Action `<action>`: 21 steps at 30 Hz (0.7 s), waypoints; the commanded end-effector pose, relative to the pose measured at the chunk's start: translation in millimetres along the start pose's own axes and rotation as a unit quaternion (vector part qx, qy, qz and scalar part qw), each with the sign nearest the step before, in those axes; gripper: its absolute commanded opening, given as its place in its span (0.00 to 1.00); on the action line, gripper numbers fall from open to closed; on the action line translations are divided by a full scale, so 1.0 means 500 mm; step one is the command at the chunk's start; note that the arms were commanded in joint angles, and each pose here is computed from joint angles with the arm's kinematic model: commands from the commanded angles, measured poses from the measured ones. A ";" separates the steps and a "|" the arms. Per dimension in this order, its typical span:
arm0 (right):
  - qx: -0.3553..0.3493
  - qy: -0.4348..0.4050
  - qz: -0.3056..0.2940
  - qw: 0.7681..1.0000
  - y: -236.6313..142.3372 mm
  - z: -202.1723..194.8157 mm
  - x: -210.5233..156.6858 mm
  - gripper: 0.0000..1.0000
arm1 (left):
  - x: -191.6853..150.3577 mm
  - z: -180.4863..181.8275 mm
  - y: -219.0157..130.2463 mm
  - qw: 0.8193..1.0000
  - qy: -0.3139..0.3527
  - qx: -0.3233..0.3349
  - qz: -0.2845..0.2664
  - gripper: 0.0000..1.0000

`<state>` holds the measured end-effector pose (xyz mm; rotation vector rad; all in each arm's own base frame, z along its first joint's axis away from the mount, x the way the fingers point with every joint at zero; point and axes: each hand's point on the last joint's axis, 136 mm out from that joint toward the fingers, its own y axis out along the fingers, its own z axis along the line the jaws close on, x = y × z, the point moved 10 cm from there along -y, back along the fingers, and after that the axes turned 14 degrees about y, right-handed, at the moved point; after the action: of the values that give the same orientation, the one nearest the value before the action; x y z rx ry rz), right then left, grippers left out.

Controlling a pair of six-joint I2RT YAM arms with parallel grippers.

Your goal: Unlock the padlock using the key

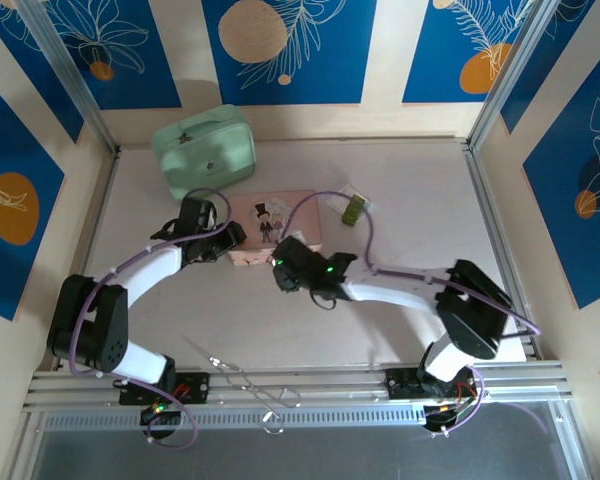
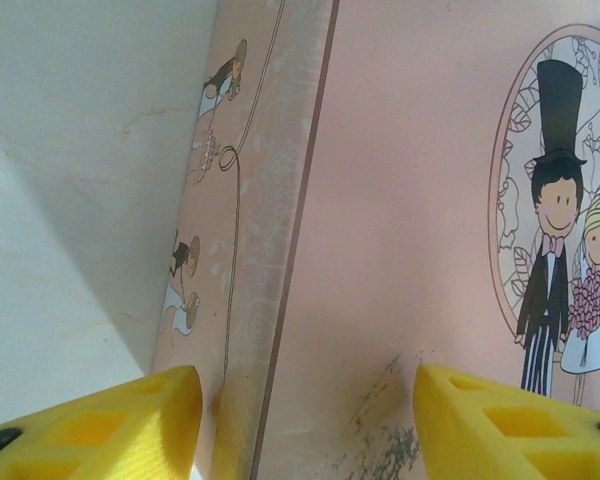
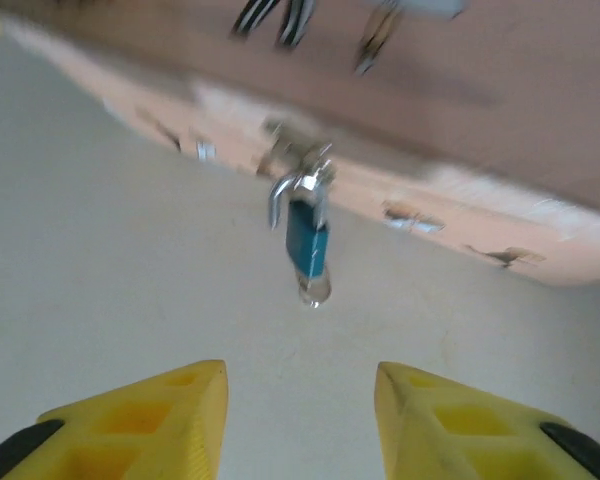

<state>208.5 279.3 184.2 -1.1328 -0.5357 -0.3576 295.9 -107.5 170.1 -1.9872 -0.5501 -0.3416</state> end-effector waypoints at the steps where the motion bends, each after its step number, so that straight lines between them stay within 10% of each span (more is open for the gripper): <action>1: 0.087 0.090 0.023 0.992 0.012 -0.012 0.020 0.25 | 0.014 -0.012 -0.026 1.000 0.018 0.007 -0.005 0.57; 5: 0.081 0.128 0.043 0.988 0.049 -0.028 0.031 0.09 | 0.020 -0.011 -0.022 1.000 0.023 0.010 -0.002 0.55; 21: 0.034 0.168 0.065 0.983 0.129 -0.053 0.002 0.04 | 0.010 -0.007 -0.003 1.000 0.015 -0.004 0.011 0.51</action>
<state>245.7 277.9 125.0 -1.0265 -0.1923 -0.3763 298.2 -107.8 175.8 -1.9736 -0.5244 -0.3499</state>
